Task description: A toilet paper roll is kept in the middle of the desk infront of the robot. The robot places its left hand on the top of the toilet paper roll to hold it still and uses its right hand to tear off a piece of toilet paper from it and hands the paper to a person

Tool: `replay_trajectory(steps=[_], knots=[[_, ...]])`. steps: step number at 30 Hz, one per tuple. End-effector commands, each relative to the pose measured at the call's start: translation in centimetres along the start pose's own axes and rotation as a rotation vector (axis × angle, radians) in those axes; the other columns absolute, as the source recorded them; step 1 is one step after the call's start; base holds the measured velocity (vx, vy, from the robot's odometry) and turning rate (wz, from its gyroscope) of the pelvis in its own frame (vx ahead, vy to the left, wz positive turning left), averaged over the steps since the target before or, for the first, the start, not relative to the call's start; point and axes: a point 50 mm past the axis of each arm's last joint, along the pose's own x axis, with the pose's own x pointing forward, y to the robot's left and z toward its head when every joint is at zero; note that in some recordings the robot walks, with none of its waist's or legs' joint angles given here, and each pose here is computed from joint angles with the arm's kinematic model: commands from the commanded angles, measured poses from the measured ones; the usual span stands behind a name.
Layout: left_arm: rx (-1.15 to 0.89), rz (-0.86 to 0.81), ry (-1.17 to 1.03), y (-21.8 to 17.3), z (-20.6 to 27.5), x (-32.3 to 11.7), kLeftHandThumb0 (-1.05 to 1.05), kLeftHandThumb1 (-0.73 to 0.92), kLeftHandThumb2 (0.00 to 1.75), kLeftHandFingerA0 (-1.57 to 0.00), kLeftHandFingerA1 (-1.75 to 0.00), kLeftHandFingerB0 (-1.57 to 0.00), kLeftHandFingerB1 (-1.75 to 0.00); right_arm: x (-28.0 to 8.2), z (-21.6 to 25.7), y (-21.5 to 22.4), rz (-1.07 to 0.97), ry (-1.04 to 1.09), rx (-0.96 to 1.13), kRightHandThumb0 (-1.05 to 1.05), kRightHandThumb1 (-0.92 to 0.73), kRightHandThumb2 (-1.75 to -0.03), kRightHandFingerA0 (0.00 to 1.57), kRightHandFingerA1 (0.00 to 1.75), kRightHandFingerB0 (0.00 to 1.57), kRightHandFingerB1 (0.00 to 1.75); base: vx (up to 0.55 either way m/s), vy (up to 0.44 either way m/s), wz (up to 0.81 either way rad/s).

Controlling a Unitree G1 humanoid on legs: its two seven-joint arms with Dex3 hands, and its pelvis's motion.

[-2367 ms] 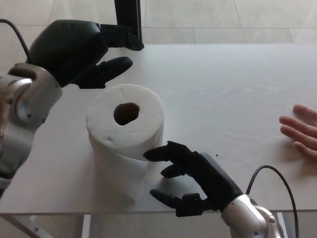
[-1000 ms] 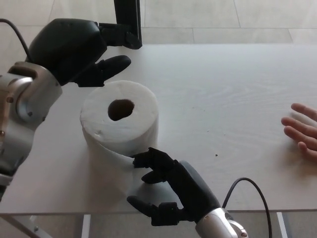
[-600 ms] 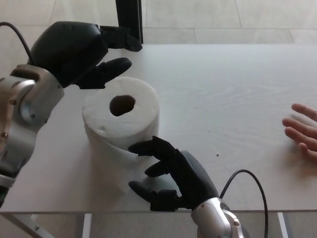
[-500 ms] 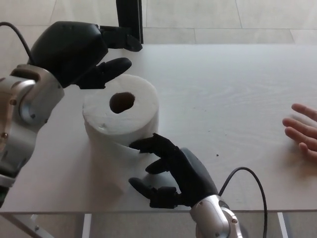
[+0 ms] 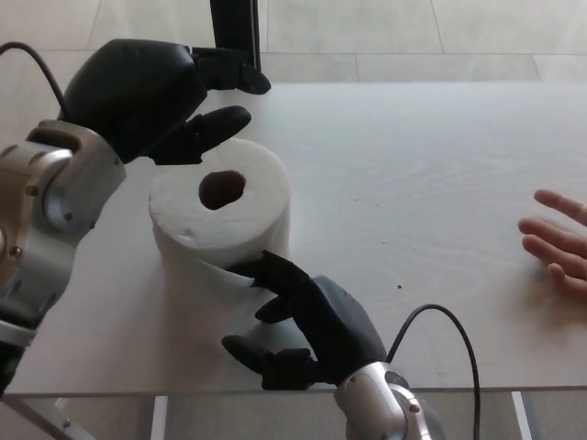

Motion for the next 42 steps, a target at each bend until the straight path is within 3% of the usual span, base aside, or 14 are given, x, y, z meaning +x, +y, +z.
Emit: replay_trajectory(steps=[1, 12, 15, 19, 22, 31, 32, 33, 35, 36, 38, 39, 40, 42], knots=[[0.009, 0.029, 0.0, 0.1, -0.1, 0.0, -0.51, 0.78, 0.63, -0.57, -0.53, -0.54, -0.48, -0.1, -0.8, 2.4, 0.073, 0.107, 0.031, -0.55, -0.64, -0.59, 0.57, 0.88, 0.41, 0.63, 0.0, 0.0, 0.0], [0.008, 0.009, 0.015, -0.3, -0.4, -0.1, -0.5, 0.79, 0.63, -0.6, -0.53, -0.51, -0.47, 0.9, -1.2, 2.2, -0.008, 0.148, -0.005, -0.51, -0.67, -0.6, 0.62, 0.9, 0.41, 0.65, 0.0, 0.0, 0.0], [-0.005, 0.01, 0.014, -0.5, -0.4, 0.0, -0.5, 0.78, 0.63, -0.6, -0.53, -0.51, -0.47, 1.4, -1.6, 1.9, -0.106, 0.18, 0.004, -0.48, -0.67, -0.59, 0.75, 1.06, 0.46, 0.68, 0.0, 0.0, 0.0], [-0.02, 0.025, 0.018, -0.7, -0.5, -0.1, -0.52, 0.78, 0.63, -0.58, -0.54, -0.53, -0.47, 2.2, -2.1, 1.5, -0.263, 0.183, -0.073, -0.35, -0.82, -0.64, 1.17, 1.24, 0.42, 0.76, 0.0, 0.0, 0.0], [-0.021, 0.023, 0.015, -0.9, -0.4, -0.2, -0.51, 0.79, 0.63, -0.58, -0.53, -0.53, -0.47, 2.4, -2.3, 1.3, -0.315, 0.184, -0.095, -0.34, -0.86, -0.67, 1.18, 1.33, 0.43, 0.81, 0.0, 0.0, 0.0], [-0.024, 0.002, 0.044, -1.2, -0.8, -0.3, -0.5, 0.77, 0.63, -0.55, -0.5, -0.51, -0.45, 3.2, -1.0, 1.9, -0.367, 0.099, -0.116, -0.23, -0.64, -0.96, 1.23, 1.63, 0.82, 1.0, 0.0, 0.0, 0.0], [-0.023, 0.003, 0.043, -1.3, -0.8, -0.3, -0.48, 0.76, 0.63, -0.56, -0.49, -0.52, -0.45, 3.2, -0.7, 2.3, -0.339, 0.069, -0.131, -0.27, -0.59, -1.13, 1.38, 1.4, 0.84, 0.98, 0.0, 0.0, 0.0], [-0.022, 0.005, 0.042, -1.4, -0.8, -0.3, -0.49, 0.76, 0.64, -0.56, -0.5, -0.52, -0.46, 3.2, -0.6, 2.5, -0.329, 0.063, -0.131, -0.21, -0.58, -1.05, 1.25, 1.68, 0.88, 1.06, 0.0, 0.0, 0.0], [-0.022, 0.005, 0.042, -1.5, -0.8, -0.3, -0.5, 0.75, 0.64, -0.56, -0.5, -0.51, -0.46, 3.2, -0.5, 2.7, -0.319, 0.057, -0.133, -0.2, -0.54, -1.1, 1.22, 1.63, 0.9, 1.07, 0.0, 0.0, 0.0], [-0.024, -0.003, 0.046, -1.6, -0.8, -0.2, -0.45, 0.62, 1.03, -0.5, -0.64, -0.41, -0.58, 3.1, -0.4, 3.1, -0.303, 0.051, -0.133, -0.19, -0.53, -1.13, 1.2, 1.63, 0.91, 1.07, 0.0, 0.0, 0.0], [-0.037, -0.01, 0.041, -1.7, -0.7, -0.1, -0.45, 0.62, 1.03, -0.5, -0.65, -0.41, -0.58, 3.0, -0.4, 3.4, -0.281, 0.038, -0.125, -0.21, -0.52, -1.16, 1.25, 1.62, 0.91, 1.08, 0.0, 0.0, 0.0], [-0.039, -0.013, 0.036, -1.8, -0.6, -0.1, -0.45, 0.62, 1.03, -0.5, -0.65, -0.41, -0.58, 2.9, -0.4, 3.5, -0.266, 0.031, -0.126, -0.21, -0.52, -1.16, 1.25, 1.62, 0.91, 1.08, 0.0, 0.0, 0.0], [-0.037, -0.019, 0.037, -1.8, -0.7, -0.1, -0.5, 0.79, 0.63, -0.53, -0.5, -0.5, -0.45, 2.8, -0.4, 3.7, -0.251, 0.025, -0.127, -0.23, -0.54, -1.14, 1.18, 1.69, 0.93, 1.12, 0.0, 0.0, 0.0], [-0.045, -0.019, 0.041, -1.9, -0.8, -0.3, -0.52, 0.8, 0.64, -0.52, -0.51, -0.49, -0.45, 2.8, -0.4, 3.9, -0.227, 0.033, -0.125, -0.23, -0.54, -1.2, 1.12, 1.75, 0.97, 1.45, 0.0, 0.0, 0.0]])
